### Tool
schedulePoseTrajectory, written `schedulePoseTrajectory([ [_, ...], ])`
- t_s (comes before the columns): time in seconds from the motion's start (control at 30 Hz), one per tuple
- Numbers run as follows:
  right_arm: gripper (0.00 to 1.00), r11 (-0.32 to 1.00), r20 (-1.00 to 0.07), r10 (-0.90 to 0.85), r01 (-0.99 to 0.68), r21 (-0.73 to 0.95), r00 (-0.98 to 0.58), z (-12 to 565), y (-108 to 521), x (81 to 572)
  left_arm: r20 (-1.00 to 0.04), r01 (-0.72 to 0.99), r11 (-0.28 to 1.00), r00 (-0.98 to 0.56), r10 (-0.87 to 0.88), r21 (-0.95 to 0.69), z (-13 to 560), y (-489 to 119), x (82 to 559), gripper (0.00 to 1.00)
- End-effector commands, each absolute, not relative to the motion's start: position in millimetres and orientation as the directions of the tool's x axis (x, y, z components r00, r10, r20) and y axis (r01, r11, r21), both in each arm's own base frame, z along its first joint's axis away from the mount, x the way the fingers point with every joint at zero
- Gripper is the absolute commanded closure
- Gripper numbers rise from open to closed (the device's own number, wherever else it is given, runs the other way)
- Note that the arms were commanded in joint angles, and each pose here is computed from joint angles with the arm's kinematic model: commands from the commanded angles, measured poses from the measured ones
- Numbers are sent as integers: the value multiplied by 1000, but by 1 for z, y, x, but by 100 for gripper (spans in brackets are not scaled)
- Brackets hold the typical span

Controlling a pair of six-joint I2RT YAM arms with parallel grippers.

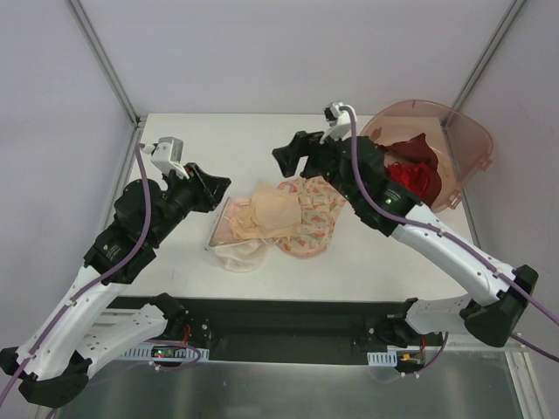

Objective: Unzip the laundry bag and remove the bra

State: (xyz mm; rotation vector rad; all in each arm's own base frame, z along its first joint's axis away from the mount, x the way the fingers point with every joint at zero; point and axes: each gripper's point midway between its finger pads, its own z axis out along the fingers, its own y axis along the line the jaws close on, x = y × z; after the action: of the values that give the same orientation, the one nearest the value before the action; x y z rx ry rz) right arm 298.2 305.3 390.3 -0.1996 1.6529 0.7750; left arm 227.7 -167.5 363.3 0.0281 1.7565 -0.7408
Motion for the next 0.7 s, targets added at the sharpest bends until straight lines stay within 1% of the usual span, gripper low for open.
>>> schedulePoseTrajectory([
  [0.0, 10, 781, -858, 9, -532, 326, -513, 293, 331, 289, -877, 355, 808, -286, -386, -471, 365, -157, 230, 74],
  [0.03, 8, 801, -823, -52, -516, 304, -566, 270, 327, 284, -882, 348, 816, -279, -380, -462, 362, -154, 230, 74],
  [0.13, 7, 844, -720, -203, -491, 215, -664, 206, 321, 279, -886, 322, 830, -253, -388, -455, 360, -142, 226, 71],
  [0.23, 7, 853, -647, -269, -489, 184, -713, 171, 320, 269, -889, 288, 845, -239, -391, -450, 356, -130, 222, 68],
  [0.37, 7, 869, -630, -349, -492, 61, -694, 145, 314, 265, -889, 251, 858, -226, -398, -447, 351, -119, 218, 64],
  [0.53, 2, 890, -605, -343, -455, 36, -719, 133, 313, 275, -889, 241, 862, -225, -398, -446, 348, -114, 214, 63],
  [0.67, 4, 917, -597, -247, -384, 110, -763, 126, 308, 287, -889, 235, 864, -233, -395, -446, 344, -113, 213, 63],
])
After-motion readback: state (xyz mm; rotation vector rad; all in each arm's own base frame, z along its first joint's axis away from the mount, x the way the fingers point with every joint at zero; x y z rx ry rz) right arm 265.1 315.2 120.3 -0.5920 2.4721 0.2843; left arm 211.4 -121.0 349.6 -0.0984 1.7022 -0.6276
